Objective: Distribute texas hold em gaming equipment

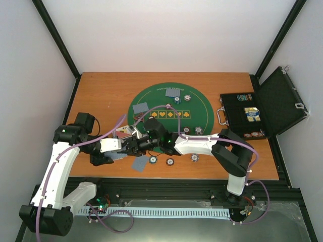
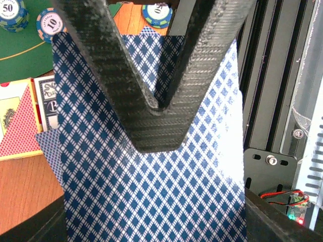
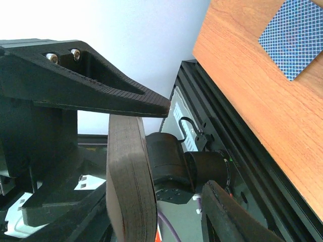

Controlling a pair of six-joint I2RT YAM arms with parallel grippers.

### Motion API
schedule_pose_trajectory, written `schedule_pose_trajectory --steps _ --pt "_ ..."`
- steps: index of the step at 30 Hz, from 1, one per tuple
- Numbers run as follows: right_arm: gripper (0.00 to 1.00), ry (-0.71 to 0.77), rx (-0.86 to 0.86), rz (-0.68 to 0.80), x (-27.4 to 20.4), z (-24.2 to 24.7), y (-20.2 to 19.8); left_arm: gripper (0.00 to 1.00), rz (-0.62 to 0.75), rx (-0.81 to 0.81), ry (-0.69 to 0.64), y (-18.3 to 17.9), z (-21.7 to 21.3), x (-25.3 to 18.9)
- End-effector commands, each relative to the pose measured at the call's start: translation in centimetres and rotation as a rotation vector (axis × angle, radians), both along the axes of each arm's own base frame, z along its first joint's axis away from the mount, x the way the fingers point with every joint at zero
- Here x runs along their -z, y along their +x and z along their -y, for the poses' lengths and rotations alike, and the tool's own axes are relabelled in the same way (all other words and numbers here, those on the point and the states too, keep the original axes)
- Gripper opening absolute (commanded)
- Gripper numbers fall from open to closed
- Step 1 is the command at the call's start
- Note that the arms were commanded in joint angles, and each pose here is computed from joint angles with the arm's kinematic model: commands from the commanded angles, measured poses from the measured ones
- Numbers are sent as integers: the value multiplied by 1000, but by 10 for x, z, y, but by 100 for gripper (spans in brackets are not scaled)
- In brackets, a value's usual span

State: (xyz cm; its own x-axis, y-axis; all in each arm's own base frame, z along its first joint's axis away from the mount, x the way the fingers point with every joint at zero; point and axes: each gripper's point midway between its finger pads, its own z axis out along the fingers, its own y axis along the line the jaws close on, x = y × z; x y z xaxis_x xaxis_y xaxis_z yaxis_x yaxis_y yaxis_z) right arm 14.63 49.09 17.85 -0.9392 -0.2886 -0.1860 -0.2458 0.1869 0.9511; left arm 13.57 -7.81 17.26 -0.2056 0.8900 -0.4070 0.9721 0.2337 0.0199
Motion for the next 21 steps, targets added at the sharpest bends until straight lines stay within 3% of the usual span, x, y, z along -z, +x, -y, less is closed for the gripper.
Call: schedule_pose_trajectory --steps 1,14,18,21 --pt "42 -80 47 9 17 12 7 1 32 1 -44 3 7 -16" --pt "18 -71 94 42 -5 30 21 1 33 -6 -27 3 4 -12" --pt "15 -67 99 43 -9 32 23 1 31 -9 -27 3 4 -11" --pt "3 -68 104 44 -10 34 24 1 34 -9 -22 3 3 -10"
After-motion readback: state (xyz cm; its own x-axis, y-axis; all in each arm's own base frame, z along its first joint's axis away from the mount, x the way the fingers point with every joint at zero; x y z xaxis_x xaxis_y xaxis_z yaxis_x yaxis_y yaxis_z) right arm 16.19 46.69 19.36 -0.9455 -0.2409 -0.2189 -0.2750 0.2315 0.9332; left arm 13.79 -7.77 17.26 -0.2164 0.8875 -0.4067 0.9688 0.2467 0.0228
